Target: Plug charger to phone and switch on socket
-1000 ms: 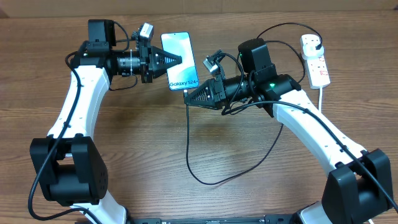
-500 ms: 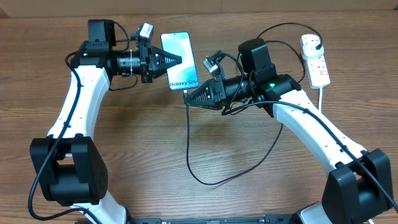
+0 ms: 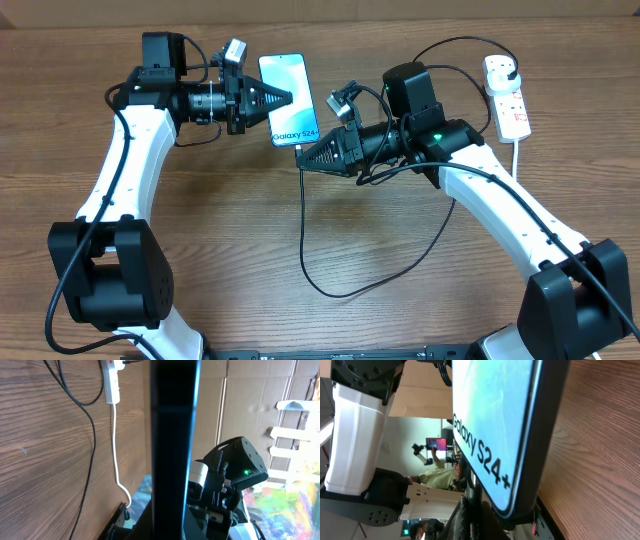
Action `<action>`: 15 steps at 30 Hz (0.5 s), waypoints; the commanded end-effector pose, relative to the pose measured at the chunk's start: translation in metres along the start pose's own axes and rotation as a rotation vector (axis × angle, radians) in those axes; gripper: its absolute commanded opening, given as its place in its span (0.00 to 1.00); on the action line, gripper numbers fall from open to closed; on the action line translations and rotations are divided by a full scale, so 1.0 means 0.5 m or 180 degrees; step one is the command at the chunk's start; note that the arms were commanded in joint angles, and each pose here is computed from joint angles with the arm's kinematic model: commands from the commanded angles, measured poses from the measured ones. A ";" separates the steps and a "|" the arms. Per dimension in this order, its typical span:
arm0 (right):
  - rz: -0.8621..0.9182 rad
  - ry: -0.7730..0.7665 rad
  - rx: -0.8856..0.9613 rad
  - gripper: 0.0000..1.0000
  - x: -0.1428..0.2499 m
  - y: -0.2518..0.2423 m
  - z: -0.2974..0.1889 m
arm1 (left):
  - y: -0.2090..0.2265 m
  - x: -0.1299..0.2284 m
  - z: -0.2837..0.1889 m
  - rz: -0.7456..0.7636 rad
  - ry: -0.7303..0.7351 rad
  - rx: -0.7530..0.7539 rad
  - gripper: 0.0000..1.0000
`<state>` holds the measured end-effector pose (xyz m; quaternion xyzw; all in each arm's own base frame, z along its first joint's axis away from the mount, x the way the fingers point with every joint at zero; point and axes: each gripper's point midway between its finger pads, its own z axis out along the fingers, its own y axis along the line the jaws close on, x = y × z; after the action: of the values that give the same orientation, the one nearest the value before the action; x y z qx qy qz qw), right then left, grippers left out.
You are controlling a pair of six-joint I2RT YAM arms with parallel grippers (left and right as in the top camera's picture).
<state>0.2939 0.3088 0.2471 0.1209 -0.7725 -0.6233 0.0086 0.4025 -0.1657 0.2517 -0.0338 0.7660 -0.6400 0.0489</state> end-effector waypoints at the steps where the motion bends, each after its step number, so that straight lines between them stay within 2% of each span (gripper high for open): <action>1: -0.0196 -0.0020 -0.0061 0.04 -0.005 0.037 -0.007 | -0.017 0.013 0.004 0.0154 0.0112 0.0158 0.04; 15: -0.0194 -0.0048 -0.0028 0.04 -0.008 0.033 -0.007 | -0.022 0.016 0.004 0.0117 0.0139 0.0200 0.04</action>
<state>0.2941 0.3088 0.2470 0.1208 -0.7729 -0.6229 0.0080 0.4007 -0.1663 0.2536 -0.0229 0.7625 -0.6445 0.0523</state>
